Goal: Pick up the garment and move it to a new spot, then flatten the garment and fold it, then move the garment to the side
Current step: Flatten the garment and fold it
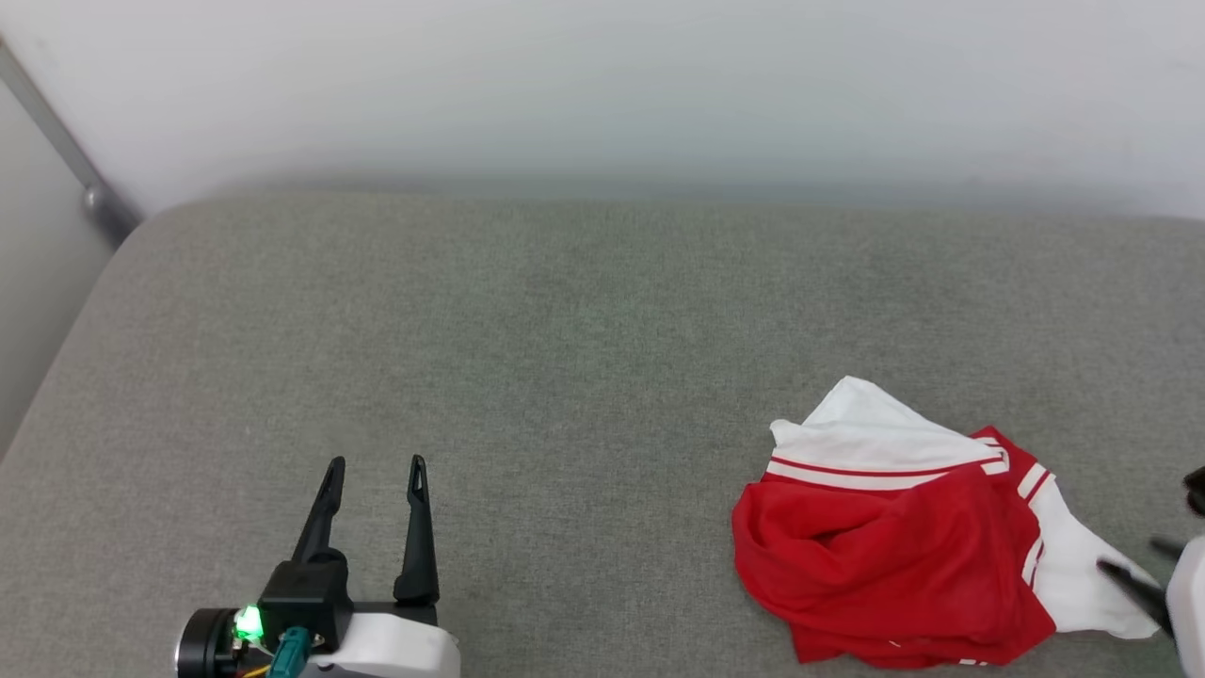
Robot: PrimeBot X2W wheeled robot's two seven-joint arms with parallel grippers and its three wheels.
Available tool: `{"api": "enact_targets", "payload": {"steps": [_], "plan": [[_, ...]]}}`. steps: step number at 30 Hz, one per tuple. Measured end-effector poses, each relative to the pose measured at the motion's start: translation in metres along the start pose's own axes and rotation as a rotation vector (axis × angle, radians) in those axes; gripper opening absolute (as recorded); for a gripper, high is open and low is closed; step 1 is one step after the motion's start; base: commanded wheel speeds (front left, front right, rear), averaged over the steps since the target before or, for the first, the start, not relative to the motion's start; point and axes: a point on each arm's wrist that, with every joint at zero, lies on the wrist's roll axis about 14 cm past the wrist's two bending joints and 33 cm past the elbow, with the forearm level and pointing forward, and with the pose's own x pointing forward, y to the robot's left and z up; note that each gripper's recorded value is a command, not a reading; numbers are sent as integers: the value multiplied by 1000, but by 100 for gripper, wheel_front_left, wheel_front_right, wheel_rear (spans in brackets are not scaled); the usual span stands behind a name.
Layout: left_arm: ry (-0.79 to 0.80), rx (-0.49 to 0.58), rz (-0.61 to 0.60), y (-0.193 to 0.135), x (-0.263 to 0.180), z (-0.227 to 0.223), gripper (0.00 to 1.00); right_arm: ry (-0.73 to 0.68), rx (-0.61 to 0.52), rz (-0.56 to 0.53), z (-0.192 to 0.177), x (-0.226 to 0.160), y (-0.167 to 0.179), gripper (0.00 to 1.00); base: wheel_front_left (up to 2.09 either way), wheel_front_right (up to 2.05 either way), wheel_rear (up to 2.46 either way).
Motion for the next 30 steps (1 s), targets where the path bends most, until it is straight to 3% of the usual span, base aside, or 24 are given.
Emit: {"api": "enact_targets", "payload": {"steps": [7,16,23,30], "plan": [[-70,84,-100,-4,20,21,100,-519,-1,-166,86,-36,-36,100,0,0,0],[-155,180,-310,-43,80,71,100,-915,91,-259,140,-83,-23,100,0,0,0],[-144,237,-495,-108,124,106,100,-1045,175,-297,124,-99,26,100,0,0,0],[-62,212,-698,-186,146,116,100,-1056,201,-333,114,-102,52,100,0,0,0]]}}
